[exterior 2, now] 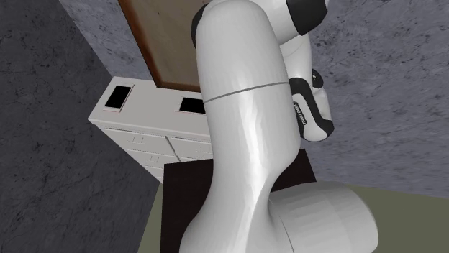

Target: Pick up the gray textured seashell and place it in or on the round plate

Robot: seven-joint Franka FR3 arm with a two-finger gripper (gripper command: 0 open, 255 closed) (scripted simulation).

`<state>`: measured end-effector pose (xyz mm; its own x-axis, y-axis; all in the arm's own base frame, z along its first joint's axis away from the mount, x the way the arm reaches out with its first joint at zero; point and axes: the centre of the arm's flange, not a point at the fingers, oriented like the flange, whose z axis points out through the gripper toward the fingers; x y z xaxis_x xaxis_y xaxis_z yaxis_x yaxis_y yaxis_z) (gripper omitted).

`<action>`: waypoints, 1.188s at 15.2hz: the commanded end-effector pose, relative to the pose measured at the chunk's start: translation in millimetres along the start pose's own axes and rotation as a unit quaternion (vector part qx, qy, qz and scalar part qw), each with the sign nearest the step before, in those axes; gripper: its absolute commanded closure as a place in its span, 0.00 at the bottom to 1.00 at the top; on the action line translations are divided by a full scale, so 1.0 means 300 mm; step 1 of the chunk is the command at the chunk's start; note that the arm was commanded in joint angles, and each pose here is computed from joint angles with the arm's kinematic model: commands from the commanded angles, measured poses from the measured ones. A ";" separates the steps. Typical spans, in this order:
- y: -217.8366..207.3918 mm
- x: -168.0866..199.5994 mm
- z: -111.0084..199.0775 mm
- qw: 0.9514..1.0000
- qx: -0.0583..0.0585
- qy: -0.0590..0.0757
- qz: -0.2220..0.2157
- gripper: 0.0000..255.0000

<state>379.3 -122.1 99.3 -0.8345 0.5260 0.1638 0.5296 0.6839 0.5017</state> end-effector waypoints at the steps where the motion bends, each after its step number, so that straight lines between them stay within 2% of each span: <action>1: -0.001 -0.001 0.002 1.000 0.000 0.000 0.000 1.00; 5: -0.001 -0.001 0.002 1.000 0.000 0.000 0.000 1.00; 6: -0.001 -0.001 0.002 1.000 0.000 0.000 0.000 0.00; 11: -0.001 -0.001 0.002 1.000 0.000 0.000 0.000 0.00; 15: -0.001 -0.001 -0.165 1.000 0.000 0.000 0.000 0.00; 18: -0.001 -0.001 -0.165 1.000 0.000 0.000 0.000 0.00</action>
<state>371.9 -147.2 140.0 -0.8345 0.5263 0.1632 0.5294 0.6838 0.5022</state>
